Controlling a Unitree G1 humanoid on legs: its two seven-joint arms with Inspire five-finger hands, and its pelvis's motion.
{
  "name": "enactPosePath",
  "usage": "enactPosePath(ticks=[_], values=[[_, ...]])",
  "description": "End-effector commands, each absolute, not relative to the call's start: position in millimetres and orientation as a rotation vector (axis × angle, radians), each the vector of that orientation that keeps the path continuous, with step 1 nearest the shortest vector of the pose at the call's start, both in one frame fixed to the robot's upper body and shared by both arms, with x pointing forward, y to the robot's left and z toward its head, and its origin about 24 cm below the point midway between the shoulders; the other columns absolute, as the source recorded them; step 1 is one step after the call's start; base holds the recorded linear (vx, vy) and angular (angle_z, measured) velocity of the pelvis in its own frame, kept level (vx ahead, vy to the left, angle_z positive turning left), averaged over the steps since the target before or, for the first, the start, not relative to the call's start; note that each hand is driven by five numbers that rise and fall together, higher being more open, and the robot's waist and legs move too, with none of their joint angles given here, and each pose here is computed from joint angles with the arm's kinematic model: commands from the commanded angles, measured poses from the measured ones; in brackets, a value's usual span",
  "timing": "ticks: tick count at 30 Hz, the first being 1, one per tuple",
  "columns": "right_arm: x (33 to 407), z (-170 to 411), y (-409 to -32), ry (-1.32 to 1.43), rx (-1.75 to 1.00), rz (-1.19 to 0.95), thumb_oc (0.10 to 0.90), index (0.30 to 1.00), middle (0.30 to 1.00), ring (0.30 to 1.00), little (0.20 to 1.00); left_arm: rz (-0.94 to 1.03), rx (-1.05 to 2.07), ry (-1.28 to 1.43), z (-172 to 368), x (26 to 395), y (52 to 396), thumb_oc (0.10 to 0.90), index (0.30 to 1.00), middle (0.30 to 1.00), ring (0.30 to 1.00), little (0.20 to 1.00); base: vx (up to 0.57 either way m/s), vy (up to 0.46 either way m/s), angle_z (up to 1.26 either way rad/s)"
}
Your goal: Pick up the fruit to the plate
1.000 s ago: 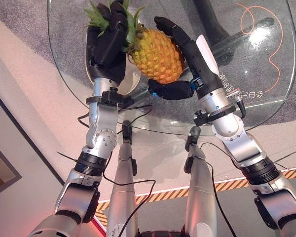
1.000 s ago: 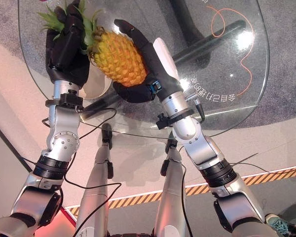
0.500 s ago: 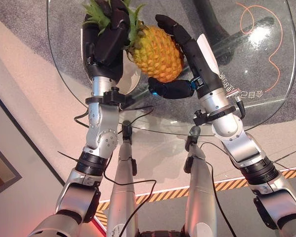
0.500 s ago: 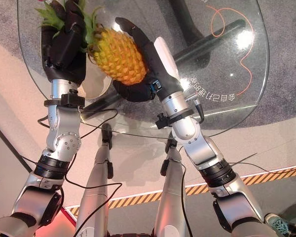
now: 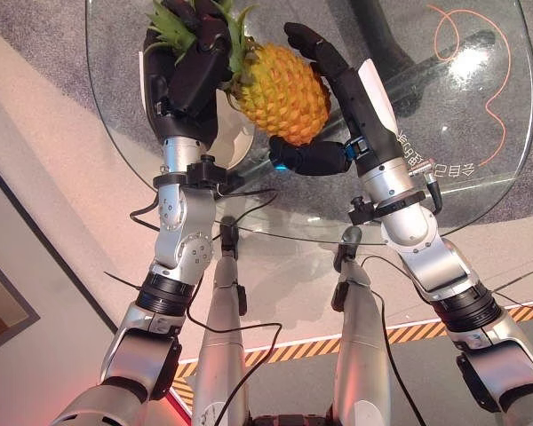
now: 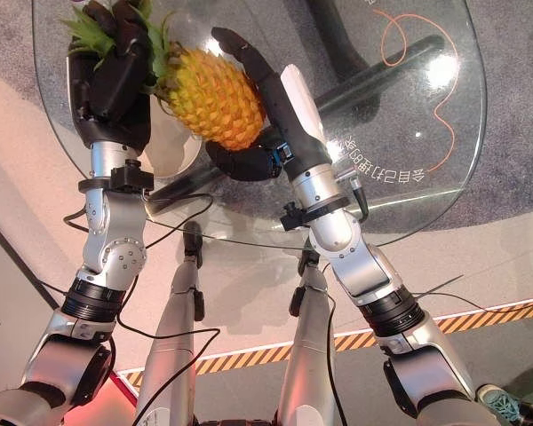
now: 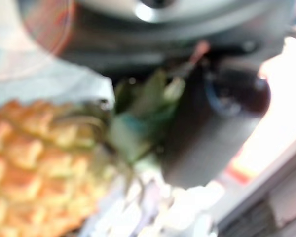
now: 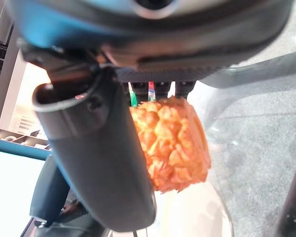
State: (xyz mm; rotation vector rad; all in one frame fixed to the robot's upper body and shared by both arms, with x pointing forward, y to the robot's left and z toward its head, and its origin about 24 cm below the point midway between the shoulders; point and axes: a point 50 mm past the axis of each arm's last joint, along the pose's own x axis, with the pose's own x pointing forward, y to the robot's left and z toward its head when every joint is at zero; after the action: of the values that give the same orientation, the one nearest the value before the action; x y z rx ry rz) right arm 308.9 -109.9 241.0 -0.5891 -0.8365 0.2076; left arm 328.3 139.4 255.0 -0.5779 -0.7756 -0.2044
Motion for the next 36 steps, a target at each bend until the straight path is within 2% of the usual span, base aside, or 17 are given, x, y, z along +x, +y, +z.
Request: enactPosePath(ticks=[1, 36], values=[[275.2, 309.3, -119.6, -1.221, -0.443, 0.043, 0.800, 0.900, 0.900, 0.900, 0.900, -0.242, -0.535, -1.114, 305.9, 295.7, 147.0, 0.100, 0.300, 0.300, 0.300, 0.200, 0.00, 0.000, 0.00], [274.7, 311.5, -115.4, -1.239, -0.417, 0.017, 0.800, 0.900, 0.900, 0.900, 0.900, 0.111, -0.825, -1.241, 304.9, 283.1, 173.5, 0.100, 0.300, 0.300, 0.300, 0.200, 0.00, 0.000, 0.00]])
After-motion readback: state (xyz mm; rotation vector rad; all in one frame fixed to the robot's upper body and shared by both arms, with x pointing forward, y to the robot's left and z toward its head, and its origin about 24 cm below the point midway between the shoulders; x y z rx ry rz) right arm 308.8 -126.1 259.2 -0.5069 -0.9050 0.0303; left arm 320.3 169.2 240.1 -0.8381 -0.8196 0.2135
